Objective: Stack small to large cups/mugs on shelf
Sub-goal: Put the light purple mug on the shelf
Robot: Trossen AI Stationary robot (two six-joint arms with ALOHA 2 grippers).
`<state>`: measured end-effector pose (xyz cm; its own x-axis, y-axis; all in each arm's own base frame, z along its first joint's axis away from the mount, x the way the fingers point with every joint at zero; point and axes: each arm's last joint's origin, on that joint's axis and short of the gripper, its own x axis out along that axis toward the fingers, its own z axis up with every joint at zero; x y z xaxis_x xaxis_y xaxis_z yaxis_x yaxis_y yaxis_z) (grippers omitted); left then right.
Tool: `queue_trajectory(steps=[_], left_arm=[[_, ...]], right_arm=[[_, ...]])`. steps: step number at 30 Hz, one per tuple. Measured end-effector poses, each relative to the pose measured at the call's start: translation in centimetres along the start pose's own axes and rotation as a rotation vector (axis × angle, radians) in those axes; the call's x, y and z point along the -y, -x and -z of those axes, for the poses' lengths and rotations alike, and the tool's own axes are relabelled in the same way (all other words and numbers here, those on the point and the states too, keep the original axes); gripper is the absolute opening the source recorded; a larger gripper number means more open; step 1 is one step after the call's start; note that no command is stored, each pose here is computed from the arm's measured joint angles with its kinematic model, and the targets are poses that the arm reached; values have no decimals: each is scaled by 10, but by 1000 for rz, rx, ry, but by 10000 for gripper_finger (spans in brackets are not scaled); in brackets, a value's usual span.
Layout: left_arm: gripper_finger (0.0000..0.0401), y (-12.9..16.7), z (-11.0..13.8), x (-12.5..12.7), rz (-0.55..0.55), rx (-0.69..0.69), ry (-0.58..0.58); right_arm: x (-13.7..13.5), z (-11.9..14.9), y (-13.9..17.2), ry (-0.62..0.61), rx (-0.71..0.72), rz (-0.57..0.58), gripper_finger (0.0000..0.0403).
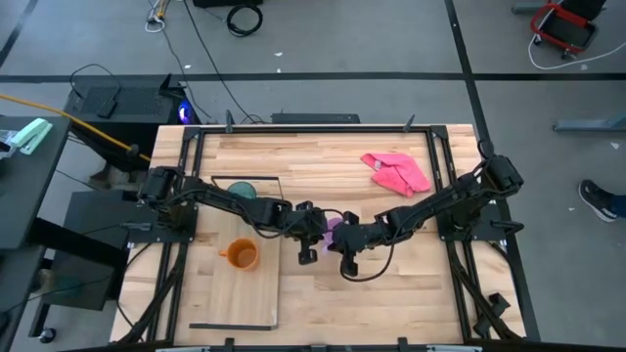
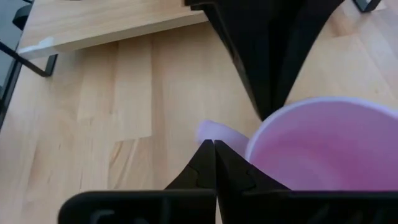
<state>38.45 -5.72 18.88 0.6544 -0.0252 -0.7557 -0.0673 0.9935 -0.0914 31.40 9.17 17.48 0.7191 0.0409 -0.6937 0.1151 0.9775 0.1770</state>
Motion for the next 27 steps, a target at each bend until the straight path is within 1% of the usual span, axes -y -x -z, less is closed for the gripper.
queue_trajectory(steps=[4,8,14,17,21,24,27], left_arm=[[12,0,0,0,0,-2,-3],[11,0,1,0,-1,-7,-1],[24,1,1,0,-1,-10,50],[28,5,0,2,28,-15,74],[25,17,-1,1,29,-32,79],[18,21,-1,0,23,-42,97],[13,22,-1,0,21,-48,100]], right_arm=[[1,-1,0,3,7,1,0],[-3,0,0,11,-1,-31,1],[-17,-5,5,30,16,-67,6],[-25,-9,9,55,-5,-72,6],[-27,-16,16,75,-96,-29,8],[-27,-25,22,87,-129,42,11],[-24,-33,30,118,-149,138,12]])
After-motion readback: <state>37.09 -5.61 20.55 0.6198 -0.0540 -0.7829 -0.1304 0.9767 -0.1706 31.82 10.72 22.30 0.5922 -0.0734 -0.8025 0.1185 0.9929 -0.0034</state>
